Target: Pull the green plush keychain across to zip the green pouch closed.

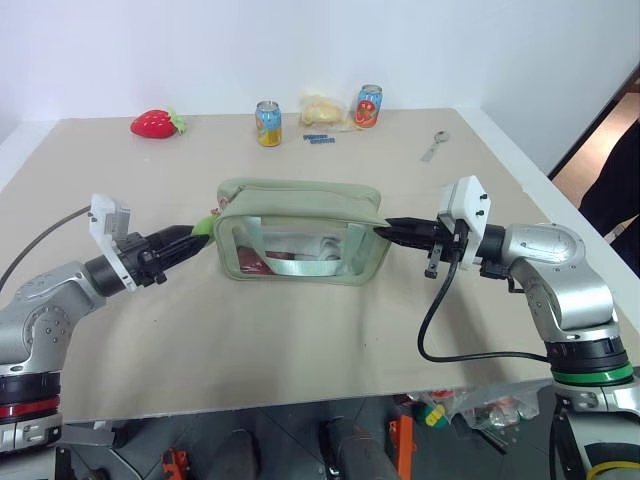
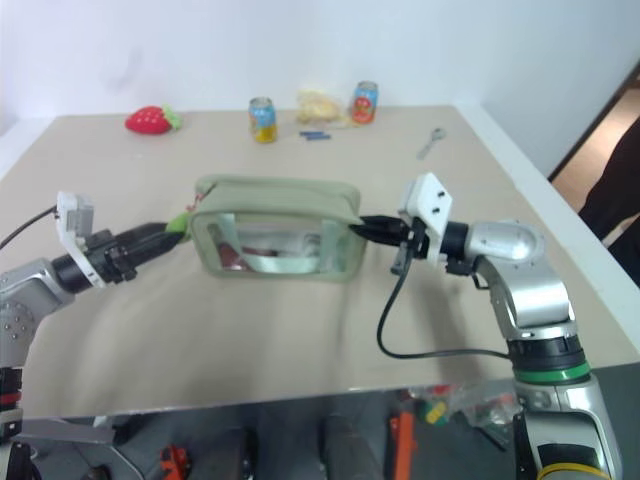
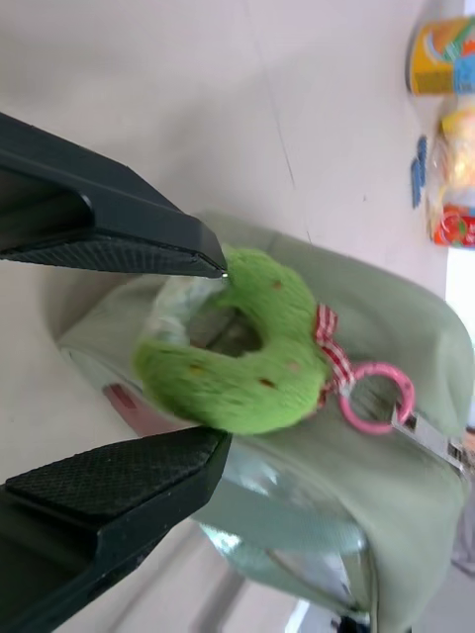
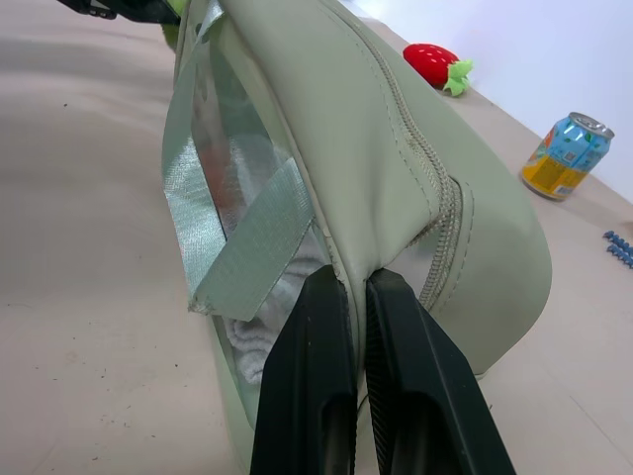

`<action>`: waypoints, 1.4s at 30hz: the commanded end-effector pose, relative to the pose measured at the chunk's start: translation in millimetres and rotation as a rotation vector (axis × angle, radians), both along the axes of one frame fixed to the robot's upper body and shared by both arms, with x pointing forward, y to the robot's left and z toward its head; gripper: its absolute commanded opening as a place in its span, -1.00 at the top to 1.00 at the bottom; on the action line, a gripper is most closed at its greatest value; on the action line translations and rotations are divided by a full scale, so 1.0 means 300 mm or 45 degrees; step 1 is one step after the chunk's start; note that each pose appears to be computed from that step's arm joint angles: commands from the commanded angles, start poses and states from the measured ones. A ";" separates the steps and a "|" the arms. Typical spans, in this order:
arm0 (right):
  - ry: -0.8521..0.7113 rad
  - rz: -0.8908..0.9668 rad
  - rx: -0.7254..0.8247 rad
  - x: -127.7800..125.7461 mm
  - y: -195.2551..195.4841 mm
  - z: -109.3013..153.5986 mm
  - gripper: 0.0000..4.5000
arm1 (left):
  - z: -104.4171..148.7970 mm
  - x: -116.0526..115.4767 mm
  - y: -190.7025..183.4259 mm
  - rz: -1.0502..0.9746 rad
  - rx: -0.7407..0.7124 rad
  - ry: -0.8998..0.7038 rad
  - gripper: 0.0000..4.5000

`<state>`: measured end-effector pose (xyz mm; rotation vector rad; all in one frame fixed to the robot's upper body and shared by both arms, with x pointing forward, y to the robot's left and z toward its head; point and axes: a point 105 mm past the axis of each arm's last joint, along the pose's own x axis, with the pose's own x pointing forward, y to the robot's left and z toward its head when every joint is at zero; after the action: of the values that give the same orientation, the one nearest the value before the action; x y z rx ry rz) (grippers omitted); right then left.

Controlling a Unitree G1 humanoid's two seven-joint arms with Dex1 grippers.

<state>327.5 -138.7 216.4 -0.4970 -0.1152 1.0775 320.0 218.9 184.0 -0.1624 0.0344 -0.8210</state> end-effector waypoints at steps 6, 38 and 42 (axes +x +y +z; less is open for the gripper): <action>-0.026 -0.021 -0.028 0.002 -0.017 0.018 1.00 | 0.040 0.002 -0.023 -0.021 0.051 -0.102 0.98; -0.031 -0.035 -0.044 0.003 -0.029 0.012 1.00 | 0.247 0.037 -0.285 -0.510 0.435 -0.315 0.55; -0.029 -0.023 -0.039 0.003 -0.019 0.009 1.00 | 0.273 0.034 -0.244 -0.457 0.425 -0.319 -0.04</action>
<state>329.9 -143.9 216.2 -0.5201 -0.1075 1.0616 331.5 133.8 251.1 0.2653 0.0006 -1.2135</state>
